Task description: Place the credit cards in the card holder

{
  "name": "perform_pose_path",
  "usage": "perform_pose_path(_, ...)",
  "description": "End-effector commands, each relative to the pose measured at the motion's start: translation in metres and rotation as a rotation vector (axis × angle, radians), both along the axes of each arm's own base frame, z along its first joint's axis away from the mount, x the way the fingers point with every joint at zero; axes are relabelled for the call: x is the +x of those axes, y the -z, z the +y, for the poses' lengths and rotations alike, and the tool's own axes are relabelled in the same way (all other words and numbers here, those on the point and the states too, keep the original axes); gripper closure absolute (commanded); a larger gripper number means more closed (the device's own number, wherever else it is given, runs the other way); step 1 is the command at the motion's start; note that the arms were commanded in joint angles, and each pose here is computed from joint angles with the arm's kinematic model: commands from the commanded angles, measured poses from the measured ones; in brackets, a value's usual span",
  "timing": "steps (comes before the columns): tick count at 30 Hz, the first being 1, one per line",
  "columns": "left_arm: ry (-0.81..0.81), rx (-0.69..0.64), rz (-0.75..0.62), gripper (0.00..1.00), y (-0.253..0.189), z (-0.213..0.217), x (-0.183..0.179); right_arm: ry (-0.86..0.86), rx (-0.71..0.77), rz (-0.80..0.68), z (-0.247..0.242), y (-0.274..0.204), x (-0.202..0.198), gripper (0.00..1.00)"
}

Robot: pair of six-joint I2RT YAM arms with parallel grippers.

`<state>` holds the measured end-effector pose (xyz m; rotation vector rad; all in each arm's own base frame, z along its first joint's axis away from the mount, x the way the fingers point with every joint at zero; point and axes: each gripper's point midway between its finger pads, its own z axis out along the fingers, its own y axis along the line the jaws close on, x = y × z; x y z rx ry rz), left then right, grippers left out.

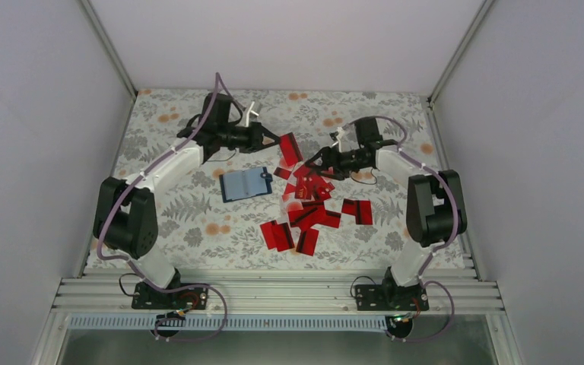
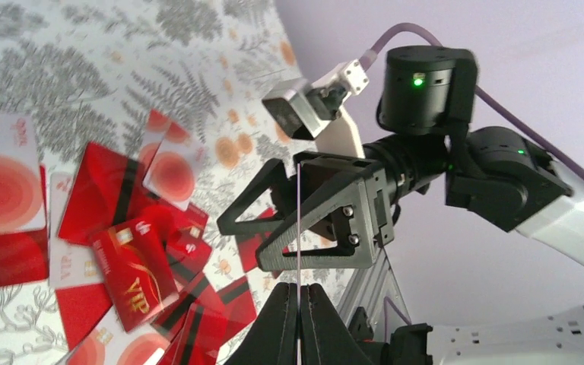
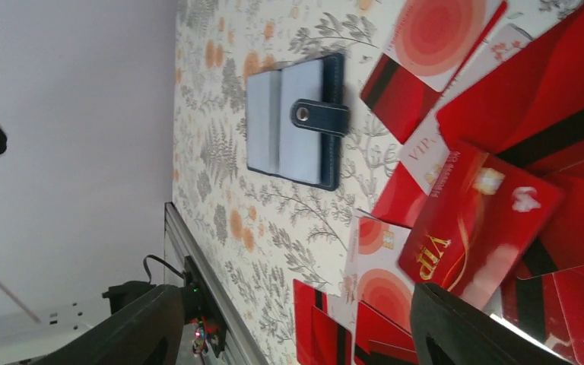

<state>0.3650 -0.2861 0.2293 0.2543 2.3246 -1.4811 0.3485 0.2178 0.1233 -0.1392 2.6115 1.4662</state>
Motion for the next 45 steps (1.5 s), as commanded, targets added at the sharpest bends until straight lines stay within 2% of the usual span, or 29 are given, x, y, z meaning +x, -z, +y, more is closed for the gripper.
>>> perform_pose_path(1,0.124,-0.073,-0.112,0.98,-0.034,0.003,-0.003,-0.043,0.094,-0.139,-0.003,-0.046,-0.006,0.22)
perform_pose_path(5,0.215,-0.129,-0.139,0.98,-0.051,0.002,-0.008,-0.102,0.267,-0.219,-0.002,-0.094,-0.020,0.21)
perform_pose_path(10,0.303,-0.160,-0.170,0.98,-0.066,-0.002,-0.010,-0.182,0.396,-0.262,0.002,-0.137,-0.036,0.21)
perform_pose_path(17,0.366,-0.214,-0.171,0.98,-0.075,-0.006,-0.017,-0.275,0.470,-0.274,0.013,-0.167,-0.043,0.21)
perform_pose_path(21,0.389,-0.227,-0.168,0.98,-0.077,-0.009,-0.020,-0.337,0.488,-0.277,0.031,-0.177,-0.045,0.25)
perform_pose_path(26,0.412,-0.243,-0.166,0.98,-0.082,-0.012,-0.027,-0.380,0.491,-0.278,0.048,-0.183,-0.044,0.40)
perform_pose_path(29,0.414,-0.243,-0.164,0.98,-0.082,-0.012,-0.029,-0.397,0.497,-0.252,0.057,-0.177,-0.039,0.58)
perform_pose_path(36,0.401,-0.231,-0.147,0.98,-0.077,-0.011,-0.030,-0.416,0.496,-0.211,0.070,-0.170,-0.037,0.92)
perform_pose_path(38,0.400,-0.230,-0.135,0.98,-0.074,-0.011,-0.029,-0.418,0.496,-0.196,0.072,-0.167,-0.037,0.96)
perform_pose_path(45,0.323,-0.182,-0.035,0.96,-0.044,-0.004,-0.015,-0.378,0.478,-0.112,0.075,-0.153,-0.029,0.96)
